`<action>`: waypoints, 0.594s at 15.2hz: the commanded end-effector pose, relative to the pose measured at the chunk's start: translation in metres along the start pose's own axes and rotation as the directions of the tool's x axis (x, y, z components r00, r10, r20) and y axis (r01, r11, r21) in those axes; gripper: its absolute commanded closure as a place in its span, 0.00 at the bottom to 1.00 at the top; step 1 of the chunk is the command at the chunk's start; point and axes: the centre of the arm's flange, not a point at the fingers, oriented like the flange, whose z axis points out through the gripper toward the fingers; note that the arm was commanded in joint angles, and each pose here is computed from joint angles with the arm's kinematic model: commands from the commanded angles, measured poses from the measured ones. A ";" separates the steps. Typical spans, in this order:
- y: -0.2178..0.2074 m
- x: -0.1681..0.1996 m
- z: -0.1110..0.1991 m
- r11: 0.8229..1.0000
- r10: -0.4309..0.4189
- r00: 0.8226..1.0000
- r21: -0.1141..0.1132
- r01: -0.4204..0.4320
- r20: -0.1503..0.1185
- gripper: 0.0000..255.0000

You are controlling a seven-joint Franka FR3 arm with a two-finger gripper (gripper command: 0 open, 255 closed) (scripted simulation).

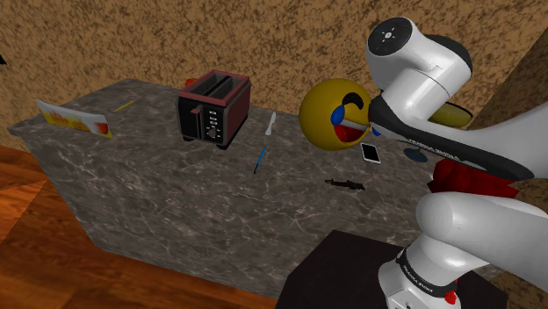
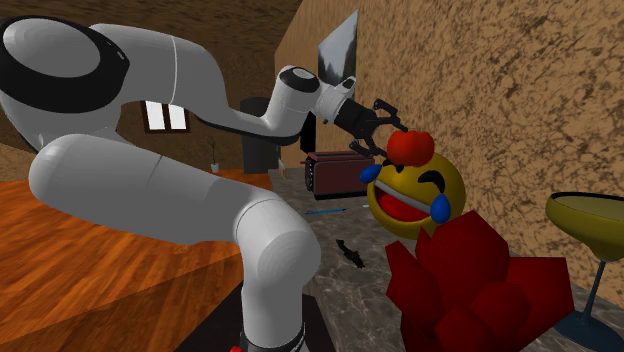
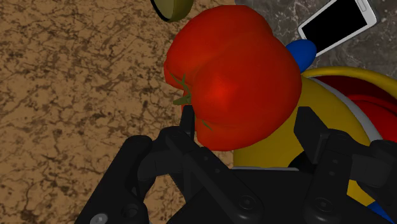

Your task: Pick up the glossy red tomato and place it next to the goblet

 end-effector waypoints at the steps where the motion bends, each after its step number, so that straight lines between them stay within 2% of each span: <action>1: 0.010 0.003 -0.005 1.000 0.000 1.000 0.000 0.000 0.000 1.00; 7: 0.035 0.008 -0.019 1.000 0.000 1.000 0.000 0.000 0.000 1.00; 9: 0.049 -0.004 0.000 1.000 0.000 1.000 0.000 0.000 0.000 1.00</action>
